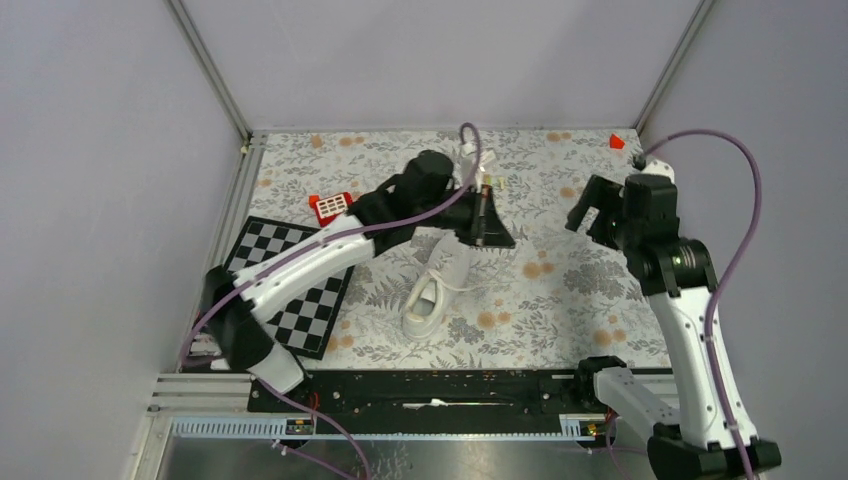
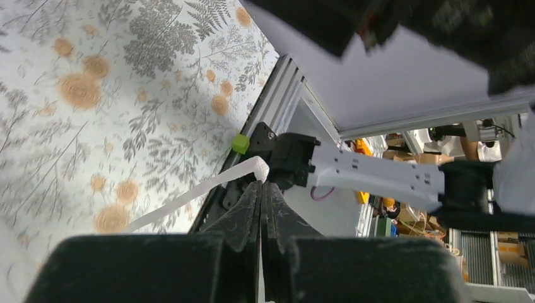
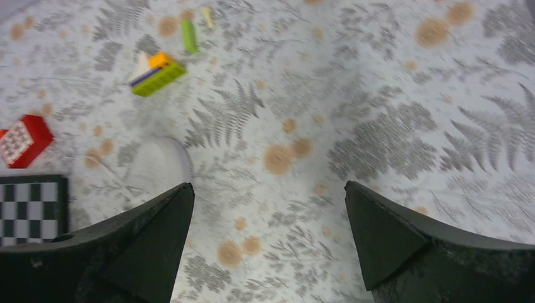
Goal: Tie the shoes
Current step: Tie the shoelace on the shoe.
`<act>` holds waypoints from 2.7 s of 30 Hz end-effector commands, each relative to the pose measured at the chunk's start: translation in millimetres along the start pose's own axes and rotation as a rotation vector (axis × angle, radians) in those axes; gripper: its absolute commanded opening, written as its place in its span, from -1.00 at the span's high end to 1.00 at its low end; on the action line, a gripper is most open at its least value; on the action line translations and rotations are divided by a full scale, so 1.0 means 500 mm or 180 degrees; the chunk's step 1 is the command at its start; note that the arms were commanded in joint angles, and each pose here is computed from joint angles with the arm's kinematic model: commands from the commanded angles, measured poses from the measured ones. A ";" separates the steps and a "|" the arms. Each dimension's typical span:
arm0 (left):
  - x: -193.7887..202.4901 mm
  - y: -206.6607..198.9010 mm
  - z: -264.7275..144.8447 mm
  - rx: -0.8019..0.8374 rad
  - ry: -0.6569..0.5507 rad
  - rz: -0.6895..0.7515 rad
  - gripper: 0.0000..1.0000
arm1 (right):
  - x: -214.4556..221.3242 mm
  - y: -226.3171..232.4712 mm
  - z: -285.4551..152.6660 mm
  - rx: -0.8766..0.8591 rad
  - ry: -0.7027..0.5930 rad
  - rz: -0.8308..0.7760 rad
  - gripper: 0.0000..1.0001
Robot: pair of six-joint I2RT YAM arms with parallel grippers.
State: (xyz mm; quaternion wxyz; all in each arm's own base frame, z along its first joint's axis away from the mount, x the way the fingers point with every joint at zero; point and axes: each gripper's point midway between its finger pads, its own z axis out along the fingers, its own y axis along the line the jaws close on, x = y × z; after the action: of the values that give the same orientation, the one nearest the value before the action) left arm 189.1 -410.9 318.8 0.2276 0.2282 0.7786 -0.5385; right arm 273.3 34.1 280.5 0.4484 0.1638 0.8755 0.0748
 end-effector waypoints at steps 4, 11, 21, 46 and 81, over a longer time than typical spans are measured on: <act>-0.023 0.056 0.162 -0.0345 0.0244 0.0060 -0.23 | 0.099 -0.138 -0.051 0.0722 0.0092 -0.0174 -0.96; -0.081 0.049 0.085 -0.0813 0.0125 0.0412 -0.98 | 0.141 -0.131 -0.070 0.0538 0.0187 -0.0035 -0.96; -0.067 0.264 -0.230 -0.2002 -0.0633 -0.0587 -0.54 | 0.280 0.067 -0.003 -0.1056 0.0952 0.1105 -0.64; 0.327 0.418 -0.085 -0.2054 0.0690 -0.1506 -0.06 | 0.426 0.108 0.067 -0.0694 0.1186 0.1889 -0.51; 0.185 0.539 -0.061 -0.1354 -0.1280 -0.4349 -0.29 | 0.432 0.093 0.075 -0.0509 0.1174 0.2092 -0.31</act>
State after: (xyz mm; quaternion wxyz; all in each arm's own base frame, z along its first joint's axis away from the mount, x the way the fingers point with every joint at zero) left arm 255.5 -263.3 52.5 0.0280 -0.4355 0.8284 -0.3510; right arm 193.3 153.5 99.0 0.2365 0.3869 0.8366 0.3074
